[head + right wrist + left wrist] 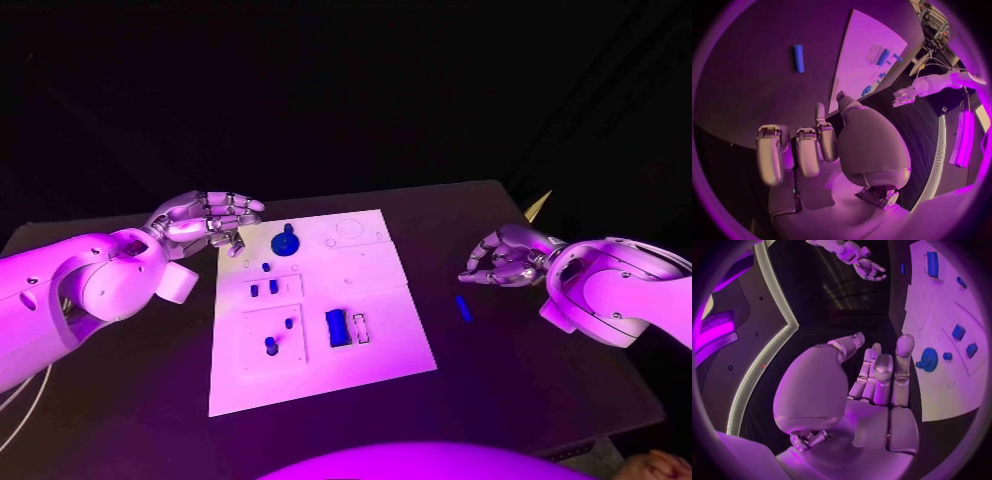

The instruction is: Assemble the parts on the task board

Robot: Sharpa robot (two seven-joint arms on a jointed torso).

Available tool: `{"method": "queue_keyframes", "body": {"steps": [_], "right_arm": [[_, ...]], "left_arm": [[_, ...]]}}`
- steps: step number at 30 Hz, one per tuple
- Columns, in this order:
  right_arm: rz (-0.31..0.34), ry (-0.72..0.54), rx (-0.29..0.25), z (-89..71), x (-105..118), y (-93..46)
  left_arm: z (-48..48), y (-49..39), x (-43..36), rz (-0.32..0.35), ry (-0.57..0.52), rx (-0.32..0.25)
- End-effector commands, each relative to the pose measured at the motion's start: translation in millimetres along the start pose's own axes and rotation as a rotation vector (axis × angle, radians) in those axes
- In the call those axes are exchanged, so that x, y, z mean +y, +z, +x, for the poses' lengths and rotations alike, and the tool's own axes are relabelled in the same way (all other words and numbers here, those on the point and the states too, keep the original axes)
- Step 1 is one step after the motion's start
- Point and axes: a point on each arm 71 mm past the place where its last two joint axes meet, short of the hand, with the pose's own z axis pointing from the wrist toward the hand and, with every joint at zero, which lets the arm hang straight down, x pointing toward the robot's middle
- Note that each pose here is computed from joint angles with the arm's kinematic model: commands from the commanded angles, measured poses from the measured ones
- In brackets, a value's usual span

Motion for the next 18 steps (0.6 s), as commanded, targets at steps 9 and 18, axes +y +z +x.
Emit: {"method": "queue_keyframes", "body": {"steps": [9, 18], "right_arm": [[0.104, -0.09, 0.03, 18.1, -16, -0.1], [0.132, -0.097, 0.046, 34.1, -21, 4.1]], "left_arm": [[2.1, 1.2, -1.4, 0.02, -0.004, 0.006], [1.2, 0.1, -0.6, 0.019, -0.005, 0.004]]}}
